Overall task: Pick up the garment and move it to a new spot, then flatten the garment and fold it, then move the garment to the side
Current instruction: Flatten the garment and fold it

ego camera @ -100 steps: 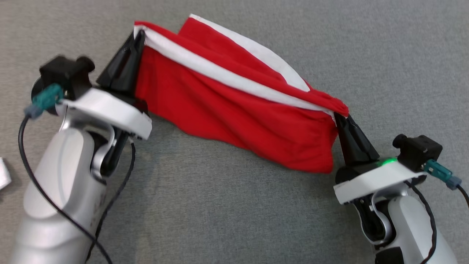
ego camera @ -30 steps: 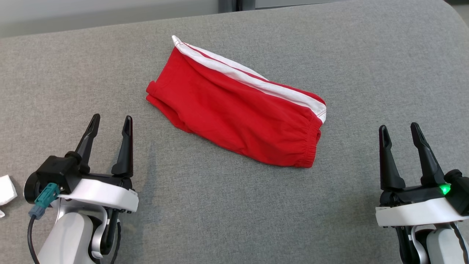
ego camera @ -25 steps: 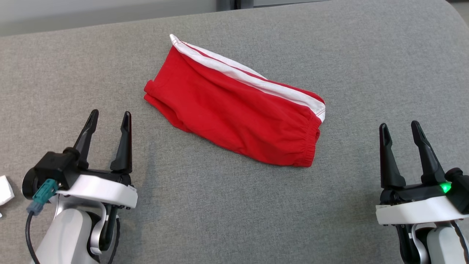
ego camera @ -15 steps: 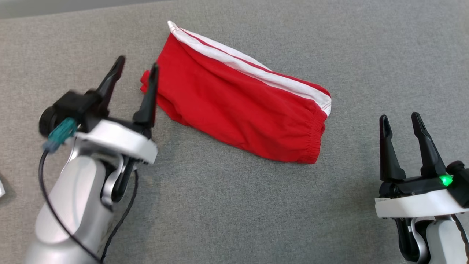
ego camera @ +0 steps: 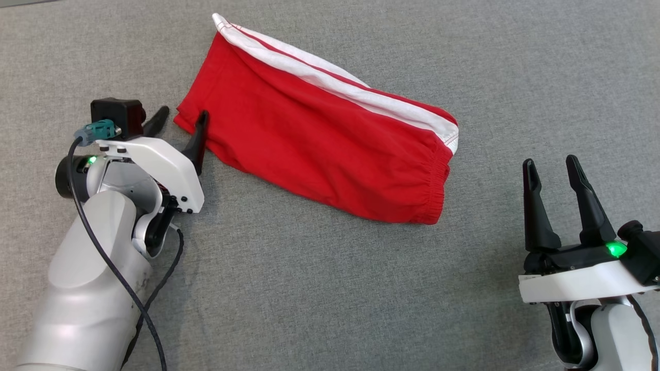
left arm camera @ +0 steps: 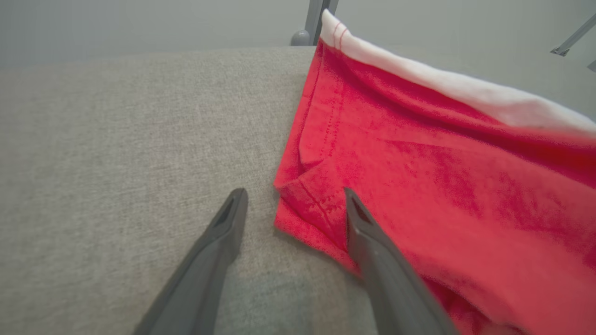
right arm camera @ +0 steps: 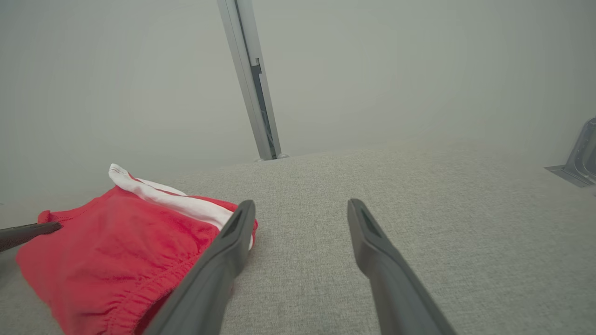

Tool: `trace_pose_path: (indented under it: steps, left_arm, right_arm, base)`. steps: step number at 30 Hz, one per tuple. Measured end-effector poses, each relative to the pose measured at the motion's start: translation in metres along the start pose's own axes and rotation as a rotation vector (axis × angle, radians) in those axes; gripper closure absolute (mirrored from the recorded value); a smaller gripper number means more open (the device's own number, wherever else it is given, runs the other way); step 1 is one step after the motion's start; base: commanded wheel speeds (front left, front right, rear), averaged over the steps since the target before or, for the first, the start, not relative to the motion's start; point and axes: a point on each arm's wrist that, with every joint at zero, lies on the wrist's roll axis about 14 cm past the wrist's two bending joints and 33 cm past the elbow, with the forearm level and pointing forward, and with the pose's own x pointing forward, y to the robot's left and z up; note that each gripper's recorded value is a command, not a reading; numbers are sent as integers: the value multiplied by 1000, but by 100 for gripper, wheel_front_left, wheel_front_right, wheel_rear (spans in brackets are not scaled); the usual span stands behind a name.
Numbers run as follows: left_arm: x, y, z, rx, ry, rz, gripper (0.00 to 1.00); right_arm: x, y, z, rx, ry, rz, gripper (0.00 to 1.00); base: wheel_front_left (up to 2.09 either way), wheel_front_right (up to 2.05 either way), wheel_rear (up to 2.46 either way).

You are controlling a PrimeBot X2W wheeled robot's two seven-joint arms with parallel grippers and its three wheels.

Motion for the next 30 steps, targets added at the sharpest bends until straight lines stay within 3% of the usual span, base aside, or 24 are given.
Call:
trace_pose_path:
  steps: [2,3,4,5,17,30]
  left_arm:
    - [1,1,-10,-15,39,-2,0]
    - [2,1,-11,-17,43,-5,29]
    - [3,1,-11,-15,53,-6,80]
    - [3,1,-11,-15,53,-6,100]
    - [-8,-5,-7,-15,-20,-22,100]
    - [-91,-11,-44,-193,-128,63,100]
  right_arm:
    - [0,-1,-2,6,4,-3,0]
    - [1,-1,-3,8,6,-3,0]
    - [1,0,-3,9,8,-1,0]
    - [1,0,-3,9,8,-1,0]
    - [7,8,2,33,-12,19,0]
    - [-1,31,2,24,-4,85,0]
  base:
    - [0,0,0]
    - [0,0,0]
    - [0,0,0]
    - [0,0,0]
    - [0,0,0]
    - [0,0,0]
